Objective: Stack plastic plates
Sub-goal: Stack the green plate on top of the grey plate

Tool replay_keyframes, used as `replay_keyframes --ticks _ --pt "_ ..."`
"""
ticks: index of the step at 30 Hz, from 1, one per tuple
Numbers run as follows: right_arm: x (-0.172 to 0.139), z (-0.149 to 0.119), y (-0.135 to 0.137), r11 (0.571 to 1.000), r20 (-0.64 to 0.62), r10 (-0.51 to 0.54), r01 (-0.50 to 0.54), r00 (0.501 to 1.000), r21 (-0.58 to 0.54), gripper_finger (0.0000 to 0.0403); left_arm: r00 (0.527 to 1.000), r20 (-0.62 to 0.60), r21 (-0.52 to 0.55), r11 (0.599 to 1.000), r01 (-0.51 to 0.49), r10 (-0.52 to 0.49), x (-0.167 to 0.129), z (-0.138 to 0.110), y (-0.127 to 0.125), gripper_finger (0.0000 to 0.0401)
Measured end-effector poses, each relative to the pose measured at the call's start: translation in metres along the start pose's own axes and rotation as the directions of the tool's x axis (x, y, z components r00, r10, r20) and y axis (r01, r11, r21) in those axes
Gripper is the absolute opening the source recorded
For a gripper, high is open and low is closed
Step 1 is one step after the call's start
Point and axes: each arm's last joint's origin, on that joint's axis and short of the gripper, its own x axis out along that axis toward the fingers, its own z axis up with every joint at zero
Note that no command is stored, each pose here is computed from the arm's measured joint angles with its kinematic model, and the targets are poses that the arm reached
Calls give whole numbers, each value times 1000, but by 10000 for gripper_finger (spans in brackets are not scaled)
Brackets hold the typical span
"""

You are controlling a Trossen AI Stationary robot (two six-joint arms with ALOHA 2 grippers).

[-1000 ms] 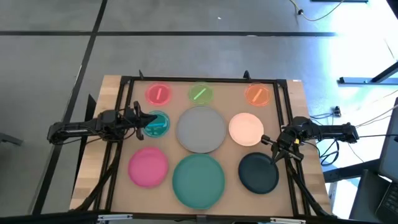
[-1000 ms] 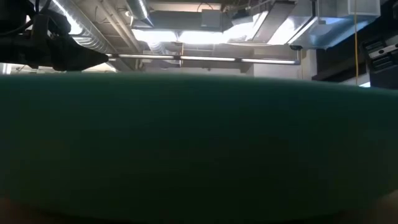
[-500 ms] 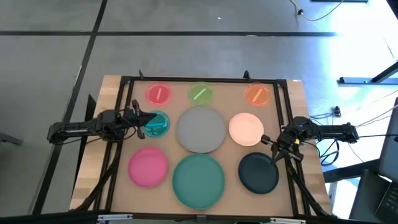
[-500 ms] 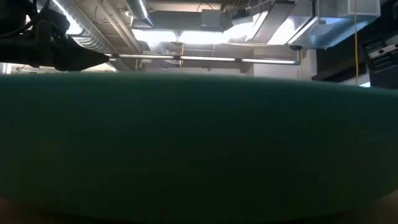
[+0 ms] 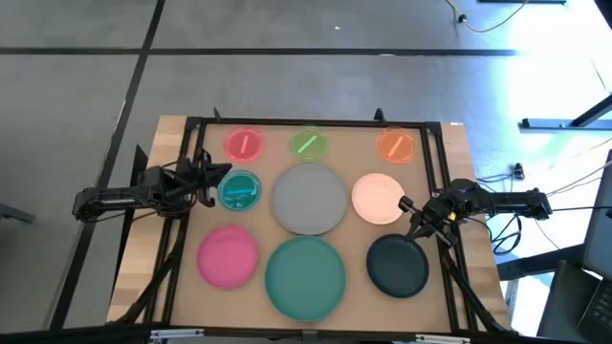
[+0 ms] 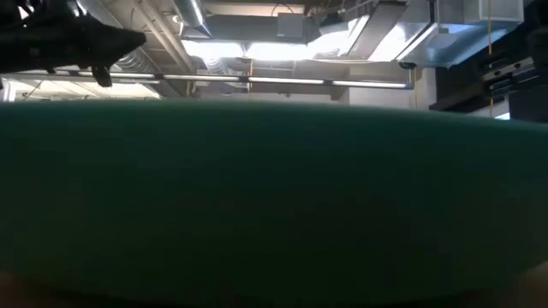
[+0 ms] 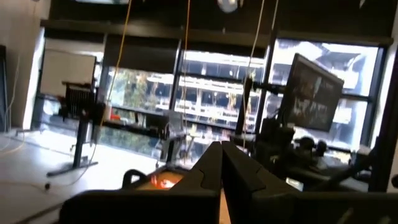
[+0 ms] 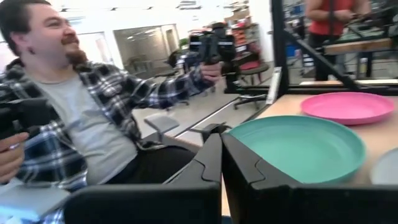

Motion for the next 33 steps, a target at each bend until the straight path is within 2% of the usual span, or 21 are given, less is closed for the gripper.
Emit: replay_keyframes --ticks 3,6,9,13,18,22,26,33 --pt "0 3 -2 997 46 -76 77 996 -20 1 1000 27 -11 1000 6 -6 0 3 0 0" --pt "-1 6 -6 972 105 -230 233 967 -12 1 1000 18 -12 1000 12 -12 0 2 -1 0" --pt "-3 7 -12 908 144 -417 417 897 32 1 1000 -1 -1 1000 15 -15 1 0 -1 0" --pt "-3 6 -20 793 146 -609 605 780 71 1 998 -13 2 998 69 -69 2 -1 -3 0" --pt "1 8 -25 758 160 -650 647 743 78 1 995 -56 2 996 84 -83 4 -5 -3 0" --pt "7 8 -30 751 150 -659 655 737 80 1 993 -93 7 997 76 -75 7 -10 -4 0" --pt "14 5 -37 734 54 -679 675 732 76 1 993 -114 13 999 40 -38 12 -13 -3 0" --pt "33 14 -51 714 -81 -693 698 716 54 1 993 -91 0 998 69 -69 19 -13 -7 0"
